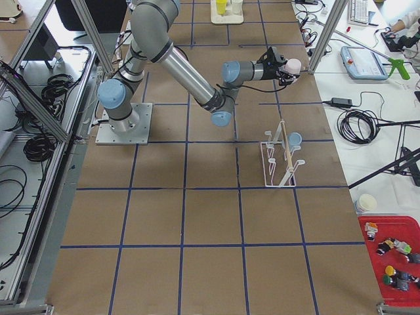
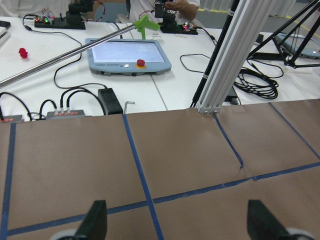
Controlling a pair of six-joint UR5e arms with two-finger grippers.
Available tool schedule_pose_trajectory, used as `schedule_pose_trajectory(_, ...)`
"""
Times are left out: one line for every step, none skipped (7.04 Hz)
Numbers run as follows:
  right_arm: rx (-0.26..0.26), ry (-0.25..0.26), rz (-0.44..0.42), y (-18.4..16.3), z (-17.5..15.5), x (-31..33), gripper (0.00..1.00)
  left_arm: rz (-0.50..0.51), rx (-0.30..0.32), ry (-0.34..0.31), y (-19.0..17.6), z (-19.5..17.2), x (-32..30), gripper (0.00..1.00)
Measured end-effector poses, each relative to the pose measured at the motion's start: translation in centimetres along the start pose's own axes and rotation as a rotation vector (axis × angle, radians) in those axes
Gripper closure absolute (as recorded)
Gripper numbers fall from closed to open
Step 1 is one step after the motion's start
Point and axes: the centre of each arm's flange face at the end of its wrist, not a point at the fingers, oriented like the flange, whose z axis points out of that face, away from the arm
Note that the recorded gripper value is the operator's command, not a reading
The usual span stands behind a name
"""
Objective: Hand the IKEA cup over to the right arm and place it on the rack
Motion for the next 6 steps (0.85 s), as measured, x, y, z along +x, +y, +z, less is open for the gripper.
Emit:
schedule_pose_trajectory(0.000, 0.068, -0.051, -0.7, -0.6, 2.2, 0.54, -0.021, -0.106, -0.059, -1.4, -0.3, 2.1, 0.01)
schedule_pose_trajectory(0.000, 0.142, -0.091, -1.1, -1.3, 4.5, 0.54, -0.050, -0.211, -0.106, -2.4, -1.1, 3.7, 0.01)
schedule_pose_trajectory(-0.002, 0.223, -0.117, -1.4, -2.1, 6.8, 0.55, -0.088, -0.299, -0.132, -2.8, -2.0, 4.5, 0.01)
schedule_pose_trajectory(-0.004, 0.300, -0.140, -1.7, -3.1, 9.7, 0.54, -0.121, -0.371, -0.154, -2.8, -2.8, 4.9, 0.01)
schedule_pose_trajectory(0.003, 0.364, -0.156, -2.3, -4.3, 12.9, 0.53, -0.141, -0.427, -0.184, -2.7, -3.5, 5.3, 0.01)
schedule_pose_trajectory(0.022, 0.416, -0.166, -3.3, -5.2, 16.2, 0.53, -0.160, -0.485, -0.204, -2.4, -4.1, 6.0, 0.01)
